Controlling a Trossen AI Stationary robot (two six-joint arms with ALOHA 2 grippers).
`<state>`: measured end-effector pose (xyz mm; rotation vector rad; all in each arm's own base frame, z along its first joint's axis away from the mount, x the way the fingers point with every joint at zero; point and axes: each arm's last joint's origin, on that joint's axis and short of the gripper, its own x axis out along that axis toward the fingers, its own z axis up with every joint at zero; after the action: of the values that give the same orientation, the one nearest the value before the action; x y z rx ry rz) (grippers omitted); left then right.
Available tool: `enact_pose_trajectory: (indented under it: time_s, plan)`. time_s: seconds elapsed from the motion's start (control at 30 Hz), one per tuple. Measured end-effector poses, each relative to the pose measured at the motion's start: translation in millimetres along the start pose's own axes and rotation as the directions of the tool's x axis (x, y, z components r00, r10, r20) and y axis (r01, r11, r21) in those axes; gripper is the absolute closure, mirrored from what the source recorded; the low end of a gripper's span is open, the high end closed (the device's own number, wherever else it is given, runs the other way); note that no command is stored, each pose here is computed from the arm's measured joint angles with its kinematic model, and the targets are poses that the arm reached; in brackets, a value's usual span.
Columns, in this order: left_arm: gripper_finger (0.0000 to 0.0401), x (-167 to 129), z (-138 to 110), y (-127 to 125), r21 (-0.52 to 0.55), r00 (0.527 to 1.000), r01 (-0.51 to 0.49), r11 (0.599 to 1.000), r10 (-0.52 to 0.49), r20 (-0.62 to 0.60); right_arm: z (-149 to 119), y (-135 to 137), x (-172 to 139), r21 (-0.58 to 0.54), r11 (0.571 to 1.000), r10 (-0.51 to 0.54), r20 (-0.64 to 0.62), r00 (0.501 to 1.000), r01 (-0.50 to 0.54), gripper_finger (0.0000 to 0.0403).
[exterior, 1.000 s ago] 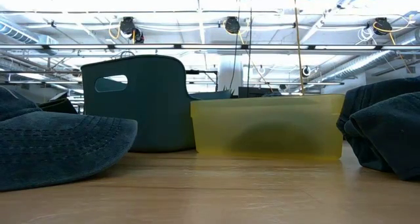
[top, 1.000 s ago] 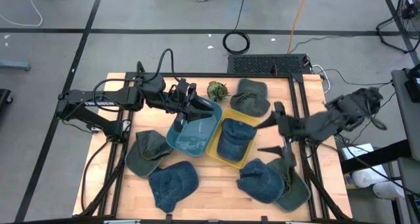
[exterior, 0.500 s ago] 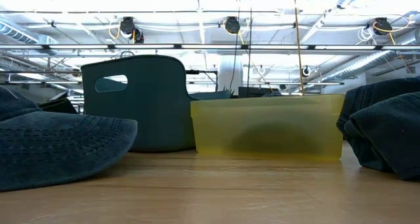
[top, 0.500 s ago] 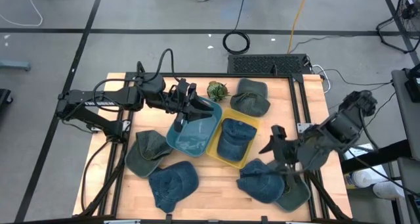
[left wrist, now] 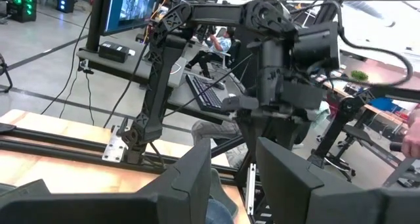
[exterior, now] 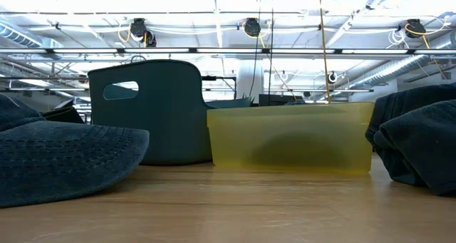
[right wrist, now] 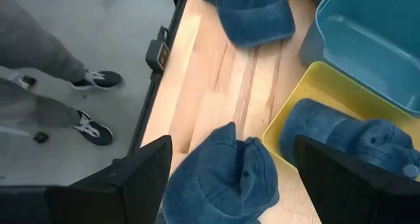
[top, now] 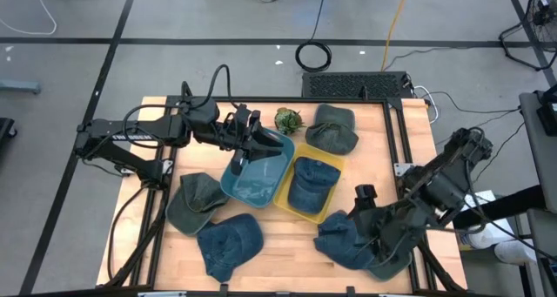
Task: Pick & Place hat
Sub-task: Put the right blue cap into the yellow bin
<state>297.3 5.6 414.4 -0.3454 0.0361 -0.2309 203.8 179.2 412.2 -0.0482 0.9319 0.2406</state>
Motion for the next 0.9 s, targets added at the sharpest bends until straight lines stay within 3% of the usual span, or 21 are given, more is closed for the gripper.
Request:
enact_pose_trajectory:
  time_s: [0.37,0.9]
  plan:
    - [0.0272,0.0,0.0,0.1,0.0,1.0,0.0,1.0,0.0,0.0,-14.8,1.3,42.8,0.095,0.994,-0.04,-0.065,0.997,0.046,0.0098]
    - [0.0272,0.0,0.0,0.1,0.0,1.0,0.0,1.0,0.0,0.0,-35.7,2.0,69.9,-0.139,0.988,0.035,-0.203,0.979,-0.064,0.0099]
